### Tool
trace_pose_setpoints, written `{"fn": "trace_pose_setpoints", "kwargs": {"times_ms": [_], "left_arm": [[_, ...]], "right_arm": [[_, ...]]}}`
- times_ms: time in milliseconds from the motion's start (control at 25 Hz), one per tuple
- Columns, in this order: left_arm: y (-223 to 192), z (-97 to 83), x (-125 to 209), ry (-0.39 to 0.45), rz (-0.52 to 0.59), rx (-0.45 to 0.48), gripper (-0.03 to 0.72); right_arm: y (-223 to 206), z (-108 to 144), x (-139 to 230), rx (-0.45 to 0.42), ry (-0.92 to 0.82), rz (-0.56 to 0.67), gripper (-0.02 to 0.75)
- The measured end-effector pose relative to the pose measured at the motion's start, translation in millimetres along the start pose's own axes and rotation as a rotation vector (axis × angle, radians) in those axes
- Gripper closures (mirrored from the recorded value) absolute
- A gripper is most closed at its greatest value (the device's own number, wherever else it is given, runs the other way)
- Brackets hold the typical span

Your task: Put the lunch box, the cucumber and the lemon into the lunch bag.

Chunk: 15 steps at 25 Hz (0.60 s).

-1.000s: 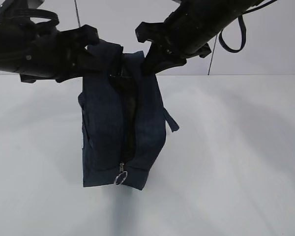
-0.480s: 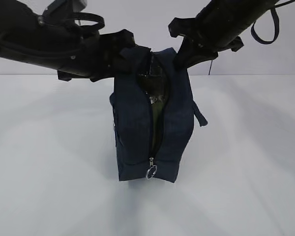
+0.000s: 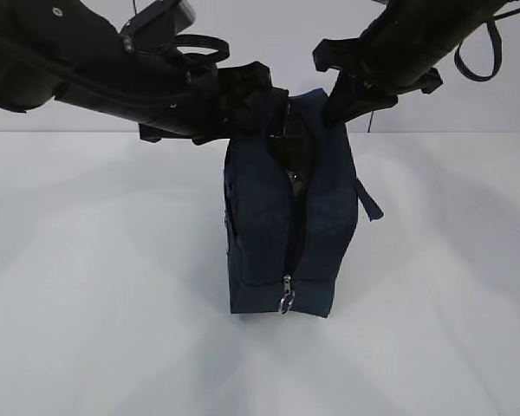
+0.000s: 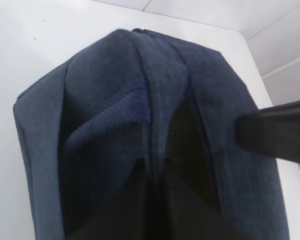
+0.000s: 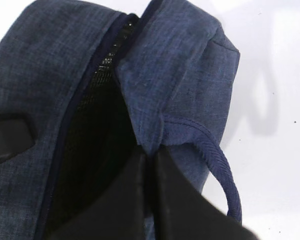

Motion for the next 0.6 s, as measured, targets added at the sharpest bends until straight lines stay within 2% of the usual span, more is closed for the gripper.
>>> {"fn": "trace_pose_setpoints", "kwargs": {"times_ms": [280, 360, 440, 600], "left_arm": [[-7.4, 4.9, 2.0, -0.005, 0.007, -0.014, 0.683], [-7.4, 4.8, 1.2, -0.005, 0.0, -0.014, 0.672], [-7.4, 4.8, 0.7, -0.005, -0.003, -0.014, 0.644], [-7.3, 4.2, -1.3, -0.007, -0.016, -0.012, 0.532]], "right_arm": [[-15.6, -6.1, 0.1, -0.001, -0.019, 0.004, 0.714], [-17.5, -6.6, -0.8, -0.003, -0.025, -0.003, 0.69], [-17.5, -6.1, -1.2, -0.007, -0.028, -0.006, 0.622], [-17.5, -5.6, -1.4, -0.01, -0.031, -0.008, 0.385]]}}
Point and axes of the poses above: a point on each arm's last joint axis where the gripper is mounted, y pointing back along that axis away from the gripper, z along the wrist's bending axis when the last joint is at zero, x = y × z, the point moved 4 cm from there along -y, pointing out along that axis toward the gripper, and after that the axes turned 10 degrees about y, right-handed, at the moved point
